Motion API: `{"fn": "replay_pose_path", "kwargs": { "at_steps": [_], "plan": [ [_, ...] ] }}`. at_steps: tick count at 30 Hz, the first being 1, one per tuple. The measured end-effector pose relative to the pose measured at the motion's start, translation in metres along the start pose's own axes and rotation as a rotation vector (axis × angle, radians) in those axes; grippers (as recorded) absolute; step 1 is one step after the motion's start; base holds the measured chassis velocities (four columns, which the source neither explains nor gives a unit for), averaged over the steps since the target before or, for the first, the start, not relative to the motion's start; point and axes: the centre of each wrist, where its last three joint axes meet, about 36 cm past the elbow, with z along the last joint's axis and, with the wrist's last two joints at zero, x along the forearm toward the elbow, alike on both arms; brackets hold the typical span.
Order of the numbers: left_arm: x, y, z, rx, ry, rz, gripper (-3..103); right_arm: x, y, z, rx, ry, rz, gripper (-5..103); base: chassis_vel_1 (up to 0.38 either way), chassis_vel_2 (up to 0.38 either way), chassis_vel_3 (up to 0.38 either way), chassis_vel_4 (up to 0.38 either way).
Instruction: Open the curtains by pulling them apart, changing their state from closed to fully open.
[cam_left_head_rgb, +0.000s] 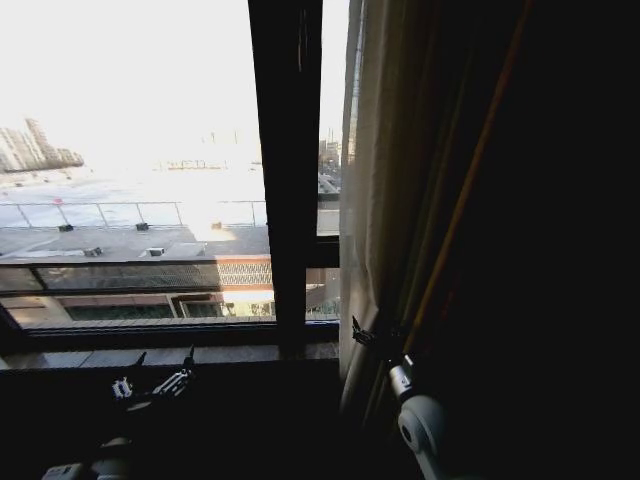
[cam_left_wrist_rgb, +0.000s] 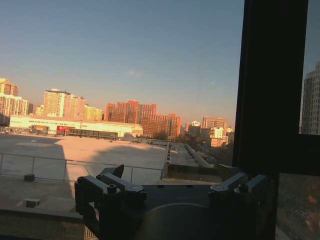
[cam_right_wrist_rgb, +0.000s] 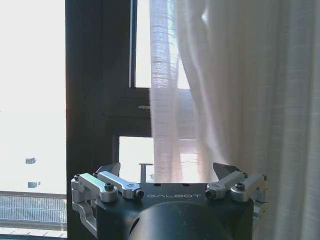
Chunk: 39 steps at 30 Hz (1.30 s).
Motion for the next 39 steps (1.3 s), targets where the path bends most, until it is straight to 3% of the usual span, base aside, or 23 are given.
{"fn": "replay_pose_path", "kwargs": {
  "at_steps": [14,39],
  "plan": [
    [0.003,0.003,0.004,-0.005,0.02,-0.012,100,0.001,0.007,0.003,-0.012,0.007,-0.02,100,0.313,0.325,-0.324,-0.319],
    [0.005,0.002,0.005,-0.002,-0.006,-0.006,100,-0.003,0.006,0.015,0.013,0.001,-0.041,100,0.35,0.359,-0.349,-0.366]
  ]
}}
